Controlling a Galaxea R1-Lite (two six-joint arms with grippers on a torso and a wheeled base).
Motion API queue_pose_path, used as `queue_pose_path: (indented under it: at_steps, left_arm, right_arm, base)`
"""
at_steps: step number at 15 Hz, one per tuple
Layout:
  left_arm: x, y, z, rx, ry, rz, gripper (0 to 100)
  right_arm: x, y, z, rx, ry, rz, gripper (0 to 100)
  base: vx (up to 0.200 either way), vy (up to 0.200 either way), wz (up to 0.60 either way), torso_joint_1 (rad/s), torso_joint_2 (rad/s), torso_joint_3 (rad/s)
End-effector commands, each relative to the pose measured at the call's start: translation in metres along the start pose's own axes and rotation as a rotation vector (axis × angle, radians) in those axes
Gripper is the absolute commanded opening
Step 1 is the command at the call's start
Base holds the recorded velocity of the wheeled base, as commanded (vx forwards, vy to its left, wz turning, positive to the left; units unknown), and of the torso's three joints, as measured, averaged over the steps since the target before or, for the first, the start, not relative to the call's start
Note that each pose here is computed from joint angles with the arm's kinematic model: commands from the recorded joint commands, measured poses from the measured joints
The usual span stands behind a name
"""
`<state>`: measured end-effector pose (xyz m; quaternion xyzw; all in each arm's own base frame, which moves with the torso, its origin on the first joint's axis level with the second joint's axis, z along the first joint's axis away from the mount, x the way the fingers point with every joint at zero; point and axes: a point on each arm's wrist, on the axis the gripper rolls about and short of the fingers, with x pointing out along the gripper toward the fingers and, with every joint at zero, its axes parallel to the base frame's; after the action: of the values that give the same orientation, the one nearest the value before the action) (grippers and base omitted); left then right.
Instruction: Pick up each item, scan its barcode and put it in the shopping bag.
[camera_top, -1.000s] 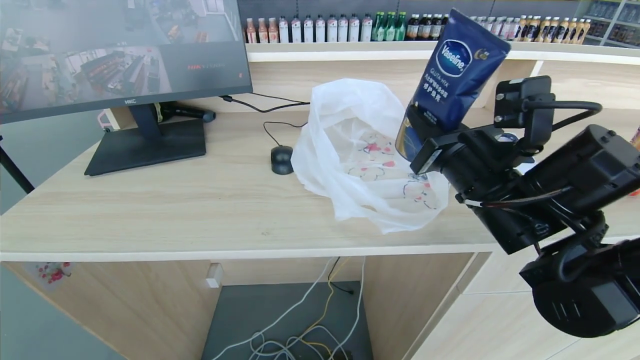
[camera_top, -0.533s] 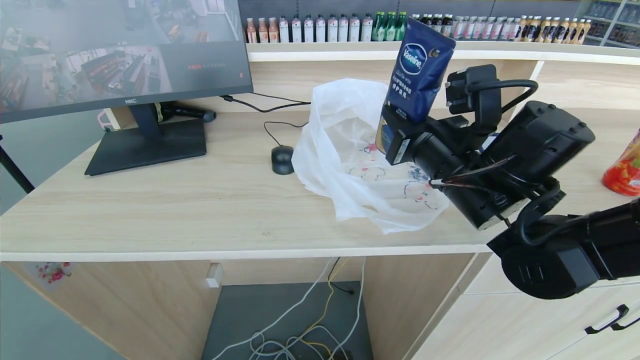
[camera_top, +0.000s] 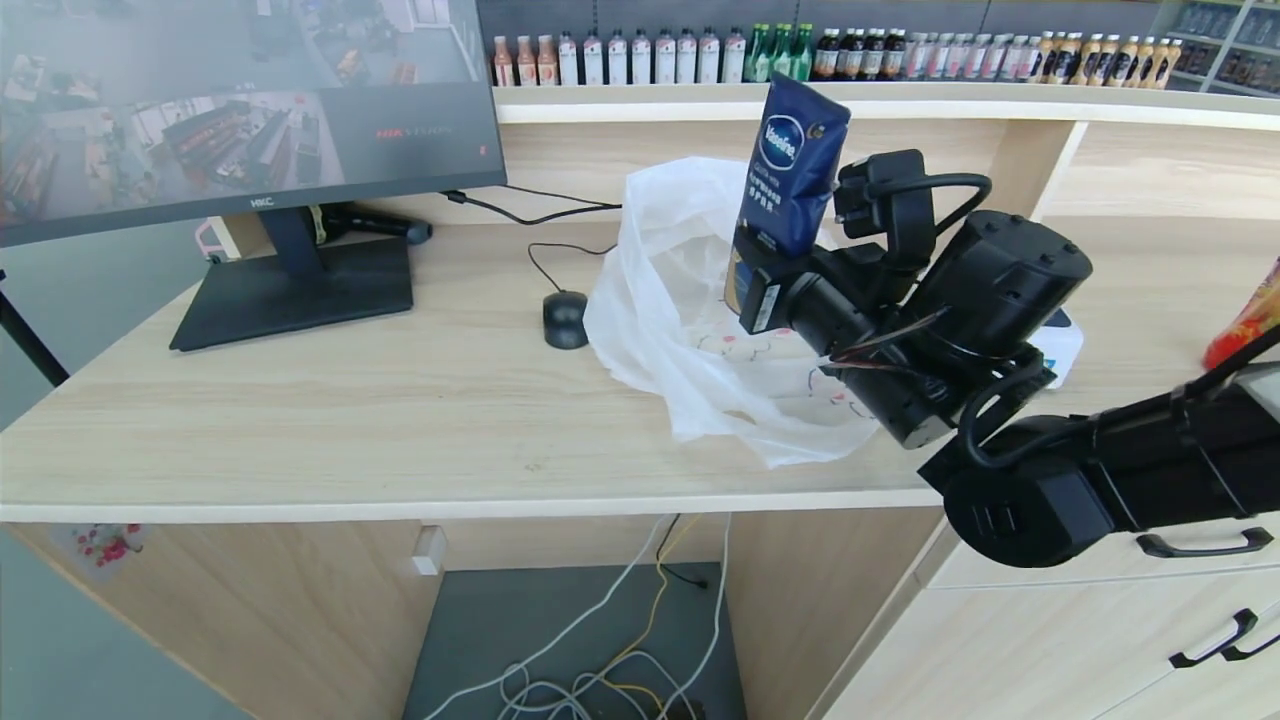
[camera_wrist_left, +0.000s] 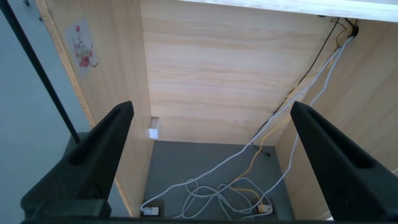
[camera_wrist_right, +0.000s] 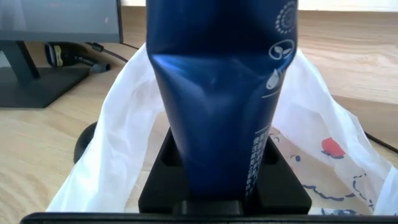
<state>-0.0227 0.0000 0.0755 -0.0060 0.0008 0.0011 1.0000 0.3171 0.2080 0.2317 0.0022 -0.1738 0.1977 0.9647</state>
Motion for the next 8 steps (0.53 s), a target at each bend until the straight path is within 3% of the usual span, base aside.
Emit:
queue_pose_path:
  at_steps: [1, 8]
  left_arm:
    - [0.000, 0.000, 0.000, 0.000, 0.000, 0.001, 100]
    - [0.000, 0.000, 0.000, 0.000, 0.000, 0.001, 100]
  right_arm:
    - [0.005, -0.001, -0.001, 0.002, 0.003, -0.005, 0]
    - [0.041, -0.006, -0.004, -0.009, 0.028, 0.027, 0]
  base:
    - [0.000, 0.000, 0.00, 0.000, 0.00, 0.000]
    - [0.000, 0.000, 0.00, 0.000, 0.00, 0.000]
